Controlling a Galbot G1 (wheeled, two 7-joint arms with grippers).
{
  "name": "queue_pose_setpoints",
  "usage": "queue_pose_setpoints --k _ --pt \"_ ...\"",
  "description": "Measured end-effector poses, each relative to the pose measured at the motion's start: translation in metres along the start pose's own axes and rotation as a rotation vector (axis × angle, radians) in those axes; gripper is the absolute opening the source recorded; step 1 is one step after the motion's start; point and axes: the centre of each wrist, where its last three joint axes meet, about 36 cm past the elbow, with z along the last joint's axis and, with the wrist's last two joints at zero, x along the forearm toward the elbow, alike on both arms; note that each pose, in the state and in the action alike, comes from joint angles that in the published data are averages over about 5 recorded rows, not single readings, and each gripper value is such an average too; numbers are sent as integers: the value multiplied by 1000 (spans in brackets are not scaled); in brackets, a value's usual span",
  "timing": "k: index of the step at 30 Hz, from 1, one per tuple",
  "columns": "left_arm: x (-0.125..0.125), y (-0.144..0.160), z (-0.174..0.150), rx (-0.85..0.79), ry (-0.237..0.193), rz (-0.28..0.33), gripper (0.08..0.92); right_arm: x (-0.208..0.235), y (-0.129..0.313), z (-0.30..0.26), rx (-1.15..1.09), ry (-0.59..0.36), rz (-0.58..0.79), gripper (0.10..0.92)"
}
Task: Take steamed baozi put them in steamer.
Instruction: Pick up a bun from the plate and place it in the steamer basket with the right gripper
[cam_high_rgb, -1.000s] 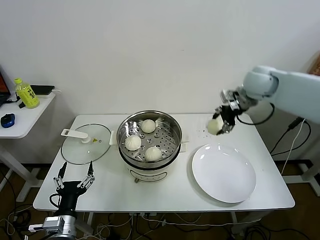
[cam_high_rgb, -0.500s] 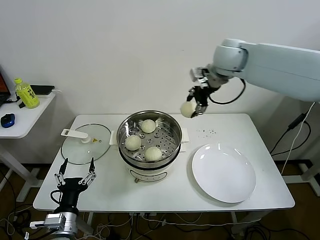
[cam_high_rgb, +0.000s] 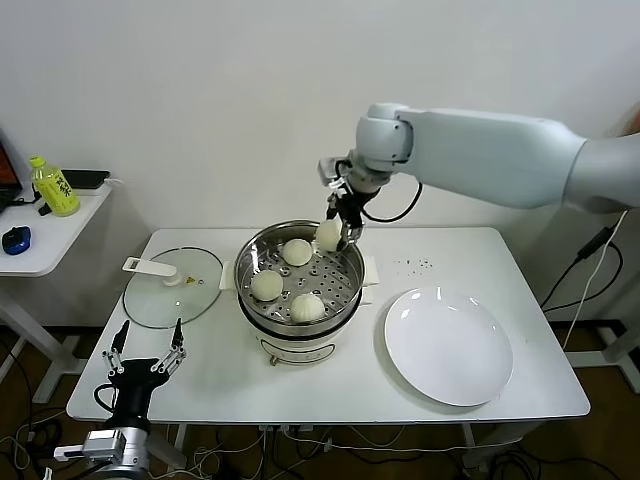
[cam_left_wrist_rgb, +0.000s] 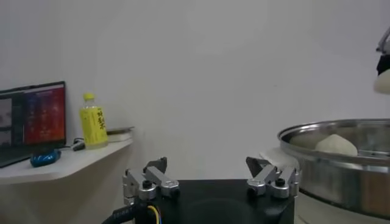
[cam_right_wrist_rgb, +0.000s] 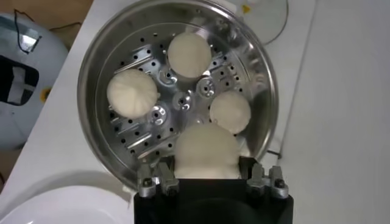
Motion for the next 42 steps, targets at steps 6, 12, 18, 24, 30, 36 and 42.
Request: queue_pose_setpoints --k 6,12,18,24,30,36,42 --pt "1 2 2 -1 7 -3 823 -30 2 -3 3 4 -29 670" --pt "2 2 4 -1 12 -6 823 -55 4 -5 6 9 -51 670" --pt "4 4 5 0 16 -9 823 -74 5 0 -2 17 -61 670" --pt "3 5 5 1 16 -12 823 -87 5 6 -10 27 -64 670" --pt "2 6 6 1 16 -12 823 -97 3 6 -12 32 -63 670" --pt "2 6 7 3 19 -11 823 -103 2 7 -13 39 -61 670" --pt "2 6 7 3 18 -11 823 -107 2 9 -18 37 -60 679"
